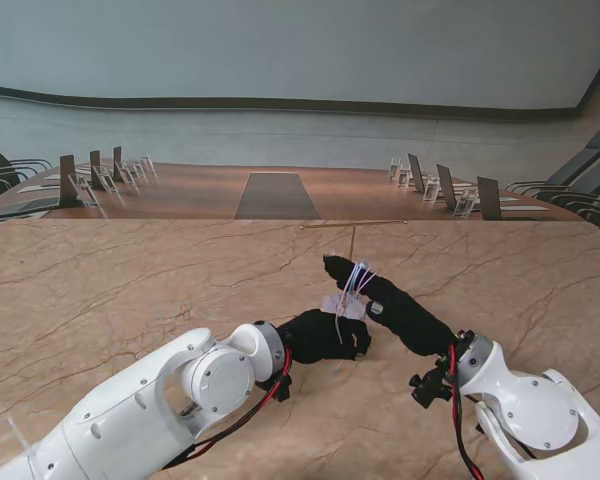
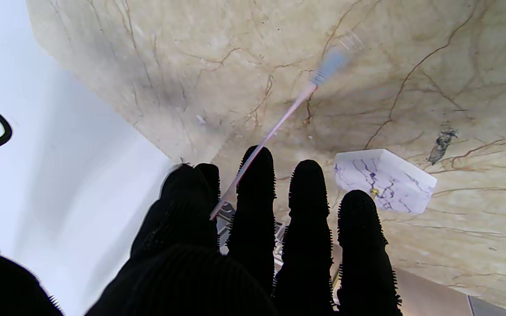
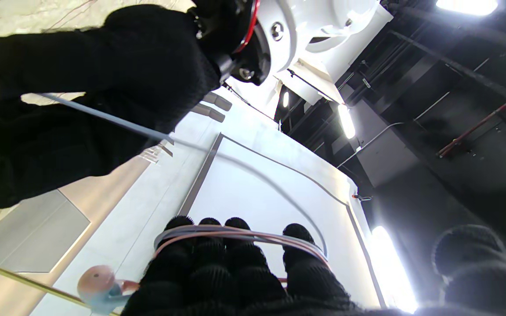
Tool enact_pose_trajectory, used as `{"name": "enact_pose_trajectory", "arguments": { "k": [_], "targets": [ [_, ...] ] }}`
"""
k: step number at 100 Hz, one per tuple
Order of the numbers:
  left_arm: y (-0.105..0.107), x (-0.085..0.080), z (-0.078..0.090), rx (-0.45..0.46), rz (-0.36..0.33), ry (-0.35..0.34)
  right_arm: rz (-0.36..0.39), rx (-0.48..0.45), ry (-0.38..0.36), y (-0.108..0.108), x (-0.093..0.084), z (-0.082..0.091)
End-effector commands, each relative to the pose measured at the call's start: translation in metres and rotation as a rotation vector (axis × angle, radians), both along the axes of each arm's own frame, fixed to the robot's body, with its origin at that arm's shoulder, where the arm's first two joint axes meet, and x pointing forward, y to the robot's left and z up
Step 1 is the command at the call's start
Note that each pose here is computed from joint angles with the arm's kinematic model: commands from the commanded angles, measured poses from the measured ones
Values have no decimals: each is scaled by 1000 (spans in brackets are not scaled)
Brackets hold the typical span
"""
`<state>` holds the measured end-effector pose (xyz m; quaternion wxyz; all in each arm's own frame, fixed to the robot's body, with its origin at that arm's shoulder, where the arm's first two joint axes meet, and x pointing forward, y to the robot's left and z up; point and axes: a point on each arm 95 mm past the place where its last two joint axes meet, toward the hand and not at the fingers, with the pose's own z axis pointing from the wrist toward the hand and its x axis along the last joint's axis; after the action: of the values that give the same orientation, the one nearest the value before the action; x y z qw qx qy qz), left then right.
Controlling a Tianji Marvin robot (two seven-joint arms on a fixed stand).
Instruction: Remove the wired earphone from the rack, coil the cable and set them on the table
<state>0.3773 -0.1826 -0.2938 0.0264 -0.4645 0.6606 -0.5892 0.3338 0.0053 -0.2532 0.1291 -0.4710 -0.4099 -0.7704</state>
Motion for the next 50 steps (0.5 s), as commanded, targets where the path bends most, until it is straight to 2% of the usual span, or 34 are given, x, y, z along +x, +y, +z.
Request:
{"name": "enact_pose_trajectory", "arguments": {
  "k": [1,50],
  "targets": [
    [-1,2,-4,12,11,9,22,6,-9,6,-5,3],
    [2,11,-15,56,48,4,70,32,28,18,-12,-1]
  ]
}}
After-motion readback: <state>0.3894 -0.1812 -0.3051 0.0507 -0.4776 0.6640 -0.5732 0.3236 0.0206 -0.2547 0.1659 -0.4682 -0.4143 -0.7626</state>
